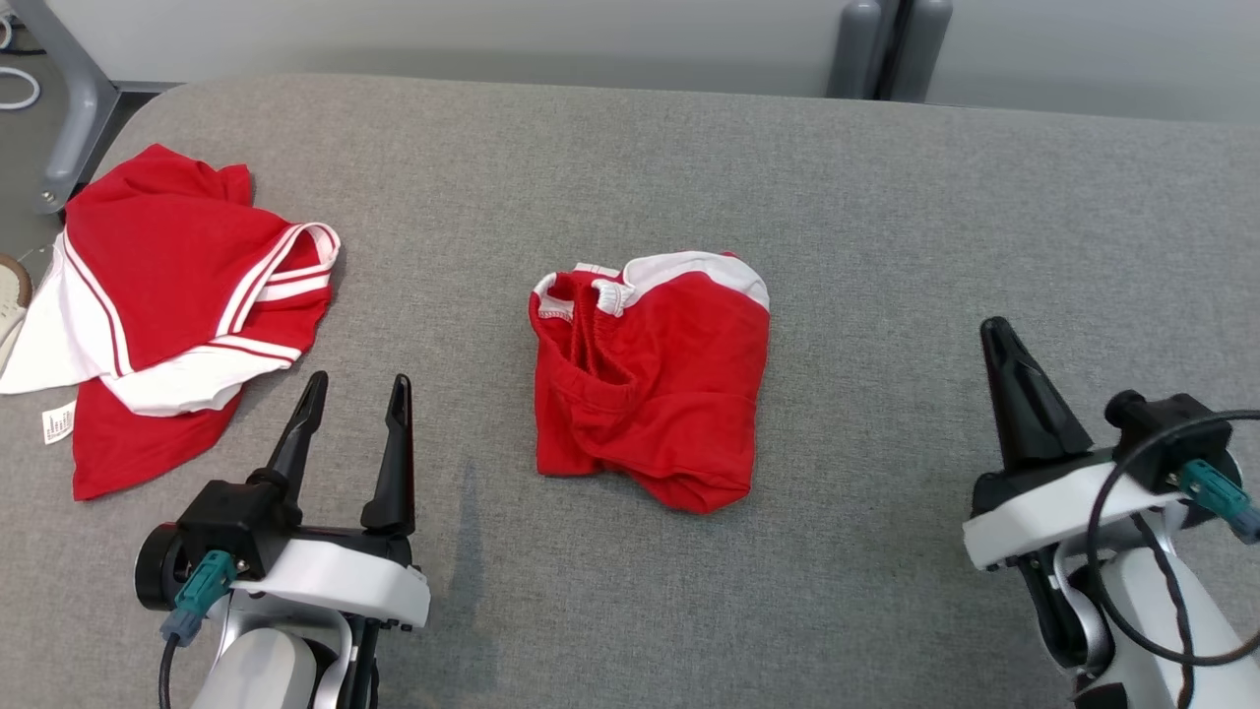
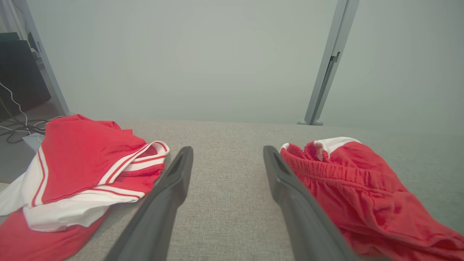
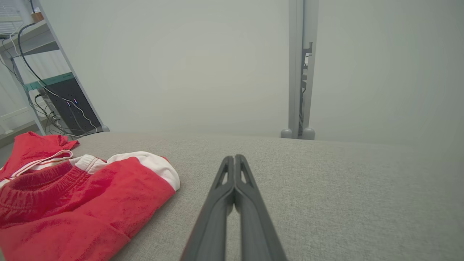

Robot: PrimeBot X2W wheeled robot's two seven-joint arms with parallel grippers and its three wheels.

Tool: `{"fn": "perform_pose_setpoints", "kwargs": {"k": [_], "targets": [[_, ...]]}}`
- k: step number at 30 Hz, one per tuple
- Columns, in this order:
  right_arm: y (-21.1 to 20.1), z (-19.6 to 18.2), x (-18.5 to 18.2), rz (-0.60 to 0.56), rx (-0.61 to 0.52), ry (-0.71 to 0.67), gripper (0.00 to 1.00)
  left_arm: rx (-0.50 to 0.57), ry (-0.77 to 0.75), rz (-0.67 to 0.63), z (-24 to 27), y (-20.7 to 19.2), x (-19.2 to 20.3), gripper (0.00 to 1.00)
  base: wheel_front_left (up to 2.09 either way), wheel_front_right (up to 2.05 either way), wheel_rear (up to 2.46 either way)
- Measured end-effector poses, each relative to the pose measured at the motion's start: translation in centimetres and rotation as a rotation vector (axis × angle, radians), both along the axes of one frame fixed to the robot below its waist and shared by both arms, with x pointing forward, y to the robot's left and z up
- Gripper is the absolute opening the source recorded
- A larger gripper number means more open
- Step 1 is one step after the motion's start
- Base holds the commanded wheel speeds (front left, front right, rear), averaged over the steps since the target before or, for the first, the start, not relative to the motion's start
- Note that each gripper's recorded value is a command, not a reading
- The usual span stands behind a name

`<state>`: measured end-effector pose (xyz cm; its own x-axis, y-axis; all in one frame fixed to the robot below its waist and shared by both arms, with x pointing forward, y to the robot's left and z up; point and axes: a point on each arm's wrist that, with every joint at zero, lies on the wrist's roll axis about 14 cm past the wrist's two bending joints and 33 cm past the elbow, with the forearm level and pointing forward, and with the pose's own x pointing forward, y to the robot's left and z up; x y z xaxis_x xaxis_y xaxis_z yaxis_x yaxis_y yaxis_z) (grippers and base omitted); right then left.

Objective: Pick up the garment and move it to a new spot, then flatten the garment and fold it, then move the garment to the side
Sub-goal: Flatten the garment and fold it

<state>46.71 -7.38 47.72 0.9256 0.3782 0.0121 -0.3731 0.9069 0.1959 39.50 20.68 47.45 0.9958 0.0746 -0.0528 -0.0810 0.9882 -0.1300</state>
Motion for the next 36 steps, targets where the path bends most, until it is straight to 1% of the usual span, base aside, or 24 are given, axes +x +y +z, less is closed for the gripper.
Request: {"fn": "perform_pose_setpoints", "kwargs": {"k": [5,10,15,22,29,36], "targets": [[5.5,-0.4,0.1,0.161,-0.008,0.034,0.00,-0.001,0.012,0.014,-0.4,0.3,-0.3,1.00,0.00,0.00,0.00],[11.5,-1.6,-1.0,0.341,-0.030,0.094,0.00,-0.005,0.007,0.032,-0.3,0.7,-0.3,1.00,0.00,0.00,0.00],[15.6,-2.5,-2.0,0.464,-0.052,0.135,0.00,-0.006,0.014,0.049,-0.5,1.2,-0.7,1.00,0.00,0.00,0.00],[19.0,-3.4,-2.6,0.572,-0.093,0.161,0.00,-0.010,0.018,0.068,-0.7,1.6,-0.9,1.00,0.00,0.00,0.00],[20.7,-4.5,-3.1,0.645,-0.149,0.188,0.00,-0.016,0.028,0.080,-1.1,1.8,-1.1,1.00,0.00,0.00,0.00],[22.5,-4.3,-4.4,0.729,-0.157,0.204,0.00,-0.021,0.032,0.080,-1.3,1.9,-1.1,1.00,0.00,0.00,0.00]]}}
